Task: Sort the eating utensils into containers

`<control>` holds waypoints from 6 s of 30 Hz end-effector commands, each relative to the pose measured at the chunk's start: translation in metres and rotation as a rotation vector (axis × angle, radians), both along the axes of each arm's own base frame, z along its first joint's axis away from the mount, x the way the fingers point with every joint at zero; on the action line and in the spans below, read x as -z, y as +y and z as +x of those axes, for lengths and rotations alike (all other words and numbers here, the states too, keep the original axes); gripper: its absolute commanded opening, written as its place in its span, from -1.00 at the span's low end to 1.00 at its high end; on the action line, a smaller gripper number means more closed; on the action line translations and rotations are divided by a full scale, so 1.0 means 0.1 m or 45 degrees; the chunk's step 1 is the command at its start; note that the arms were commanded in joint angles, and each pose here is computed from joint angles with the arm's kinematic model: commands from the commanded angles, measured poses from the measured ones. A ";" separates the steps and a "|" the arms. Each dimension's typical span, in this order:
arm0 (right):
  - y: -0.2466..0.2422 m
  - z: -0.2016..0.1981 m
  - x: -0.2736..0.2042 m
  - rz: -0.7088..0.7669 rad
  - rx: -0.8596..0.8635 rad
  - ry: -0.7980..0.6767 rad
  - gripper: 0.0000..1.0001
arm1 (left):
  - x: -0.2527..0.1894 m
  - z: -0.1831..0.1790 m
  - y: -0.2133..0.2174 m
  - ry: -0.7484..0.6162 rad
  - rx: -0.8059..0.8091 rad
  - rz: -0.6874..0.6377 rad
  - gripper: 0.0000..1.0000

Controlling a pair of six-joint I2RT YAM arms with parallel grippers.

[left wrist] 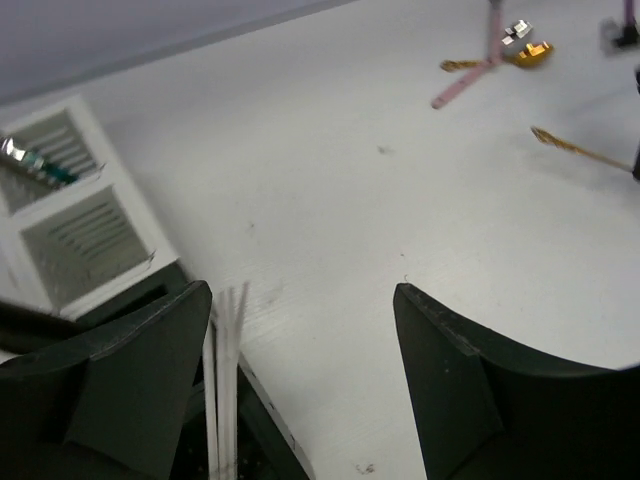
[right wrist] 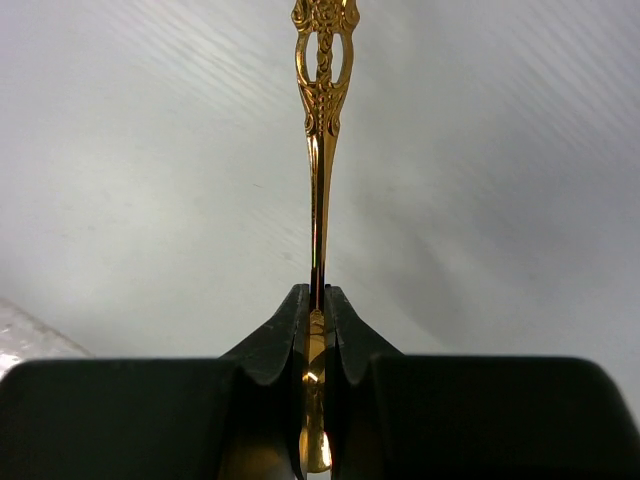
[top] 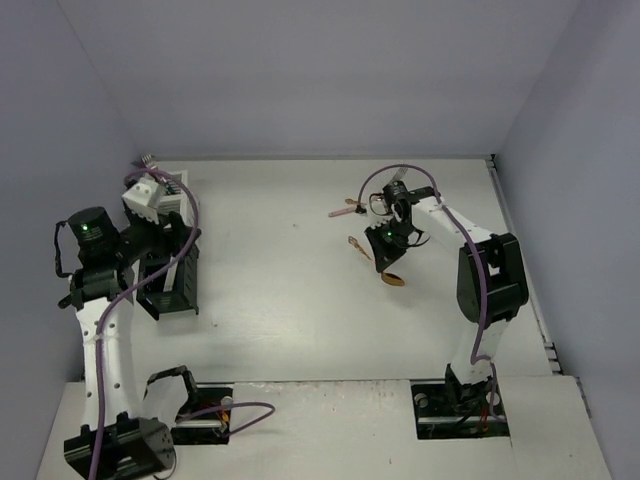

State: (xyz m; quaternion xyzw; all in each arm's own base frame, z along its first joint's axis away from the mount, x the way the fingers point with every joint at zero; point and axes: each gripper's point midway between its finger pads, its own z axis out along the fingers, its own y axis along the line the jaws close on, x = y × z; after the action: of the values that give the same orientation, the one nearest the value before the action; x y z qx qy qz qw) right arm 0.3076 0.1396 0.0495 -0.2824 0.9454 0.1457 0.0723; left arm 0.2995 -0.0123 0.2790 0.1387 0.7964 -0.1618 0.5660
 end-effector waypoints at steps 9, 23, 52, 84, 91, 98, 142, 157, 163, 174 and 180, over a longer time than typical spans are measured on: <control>1.25 -0.19 -0.56 0.761 -0.146 0.331 -1.00 | 0.24 -0.61 -1.64 -0.247 1.086 0.500 0.33; 1.55 -0.59 -0.78 0.821 -0.125 0.512 -1.00 | 0.92 -1.21 -2.60 -0.046 1.746 1.019 0.17; 1.59 -0.81 -1.06 0.889 -0.133 0.557 -1.00 | 1.15 -0.93 -3.40 0.011 1.892 0.983 -0.35; 0.40 0.46 -1.78 0.703 -0.007 -0.263 0.66 | -0.98 -0.46 -2.00 -0.206 0.801 0.272 -1.00; 0.30 0.52 -1.63 0.614 -0.016 -0.288 0.63 | -2.06 0.28 -0.62 -0.531 0.057 -0.123 -1.00; 0.26 0.52 -1.55 0.583 -0.019 -0.284 0.62 | -2.46 0.86 0.51 -0.673 -0.094 -0.547 -1.00; 0.00 0.64 -1.21 0.399 0.033 -0.272 0.48 | -0.90 1.21 0.98 -0.188 -0.205 -0.403 0.16; -0.49 1.45 -0.83 0.058 0.272 -0.364 0.14 | -1.12 1.02 -0.23 -0.128 0.151 0.322 0.22; -0.79 1.45 -0.92 0.075 0.360 -0.374 0.15 | -0.45 1.03 -1.38 0.089 0.553 0.440 0.22; -1.18 1.01 -1.15 0.100 0.454 -0.394 0.18 | 0.85 1.43 -2.96 0.422 1.015 0.244 0.22; -1.18 0.81 -1.33 0.125 0.465 -0.436 0.21 | 1.29 1.69 -3.33 0.422 1.029 0.299 0.22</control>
State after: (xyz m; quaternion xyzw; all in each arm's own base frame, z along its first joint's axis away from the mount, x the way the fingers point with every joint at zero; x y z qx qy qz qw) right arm 0.4014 0.0148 0.1500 -0.1123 0.9589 0.1173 0.2325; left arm 0.4559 -0.3168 0.0973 0.4516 0.8089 -0.2931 0.2361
